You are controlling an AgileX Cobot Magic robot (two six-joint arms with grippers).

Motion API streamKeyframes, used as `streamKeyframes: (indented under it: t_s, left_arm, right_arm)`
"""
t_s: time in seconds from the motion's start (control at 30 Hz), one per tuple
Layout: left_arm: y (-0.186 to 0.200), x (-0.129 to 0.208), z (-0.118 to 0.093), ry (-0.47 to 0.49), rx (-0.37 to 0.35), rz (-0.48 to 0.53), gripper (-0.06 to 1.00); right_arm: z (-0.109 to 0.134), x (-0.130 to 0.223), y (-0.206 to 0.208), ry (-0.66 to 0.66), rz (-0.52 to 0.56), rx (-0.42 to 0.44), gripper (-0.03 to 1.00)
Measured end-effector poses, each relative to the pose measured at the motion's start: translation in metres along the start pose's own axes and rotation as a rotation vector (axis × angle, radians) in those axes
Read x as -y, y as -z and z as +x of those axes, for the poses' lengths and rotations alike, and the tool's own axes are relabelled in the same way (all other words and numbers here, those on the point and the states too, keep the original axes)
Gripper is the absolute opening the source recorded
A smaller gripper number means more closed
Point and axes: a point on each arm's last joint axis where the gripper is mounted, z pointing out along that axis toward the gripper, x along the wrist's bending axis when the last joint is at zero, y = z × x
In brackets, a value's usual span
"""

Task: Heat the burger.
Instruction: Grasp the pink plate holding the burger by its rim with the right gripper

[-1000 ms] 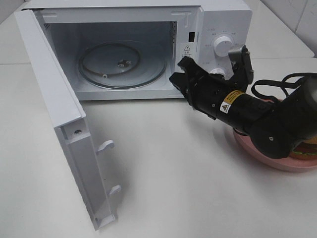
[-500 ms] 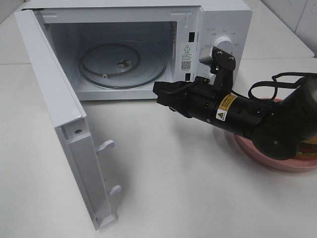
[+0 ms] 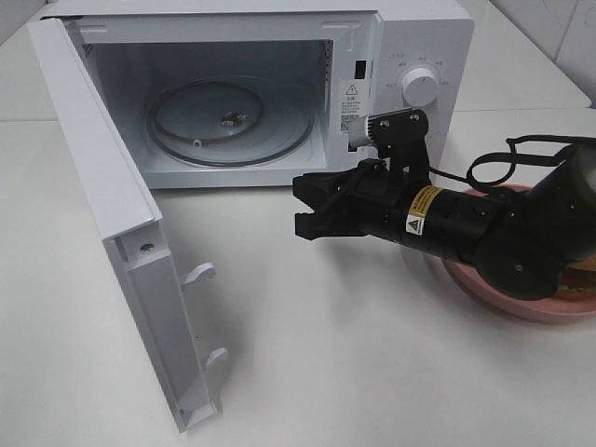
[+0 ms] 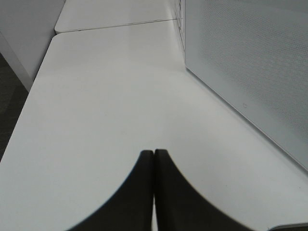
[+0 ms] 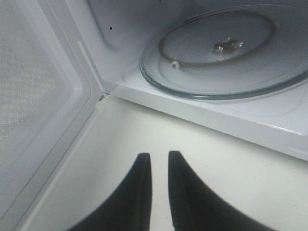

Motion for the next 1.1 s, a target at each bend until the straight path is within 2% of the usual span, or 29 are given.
streamKeyframes:
  t_s: [0.3,0.33,0.4,0.57,0.73,0.83,0.87,0.9,0.93,1.03,1.07,1.1]
  left_arm:
    - [0.000,0.000,0.000,0.000,0.000,0.000,0.00]
    - [0.000,0.000,0.000,0.000,0.000,0.000,0.00]
    - [0.000,0.000,0.000,0.000,0.000,0.000,0.00]
    - [0.000,0.000,0.000,0.000,0.000,0.000,0.00]
    - [0.000,0.000,0.000,0.000,0.000,0.000,0.00]
    - [0.000,0.000,0.000,0.000,0.000,0.000,0.00]
    - [0.000,0.000,0.000,0.000,0.000,0.000,0.00]
    - [0.000,0.000,0.000,0.000,0.000,0.000,0.00]
    - [0.000,0.000,0.000,0.000,0.000,0.000,0.00]
    - [0.000,0.000,0.000,0.000,0.000,0.000,0.00]
    - [0.000,0.000,0.000,0.000,0.000,0.000,0.00]
    - [0.000,0.000,0.000,0.000,0.000,0.000,0.00]
  right_arm:
    - [-0.003,-0.015,0.001,0.130,0.092,0.044,0.15]
    - [-0.003,-0.020,0.003,0.185,0.151,0.047,0.15]
    - [-0.003,-0.022,0.005,0.214,0.188,0.052,0.15]
    - [-0.003,-0.027,0.010,0.236,0.242,0.074,0.16]
    - [-0.008,-0.030,0.024,0.262,0.377,0.162,0.17]
    - [-0.009,-0.030,0.026,0.263,0.397,0.175,0.18]
    - [-0.012,-0.031,0.030,0.249,0.456,0.222,0.18]
    - [-0.012,-0.031,0.030,0.249,0.456,0.222,0.18]
    - [-0.017,-0.032,0.032,0.221,0.512,0.274,0.18]
    - [-0.019,-0.033,0.033,0.206,0.544,0.306,0.18]
    - [-0.027,-0.039,0.036,0.173,0.627,0.397,0.19]
    - [-0.027,-0.039,0.036,0.173,0.627,0.397,0.19]
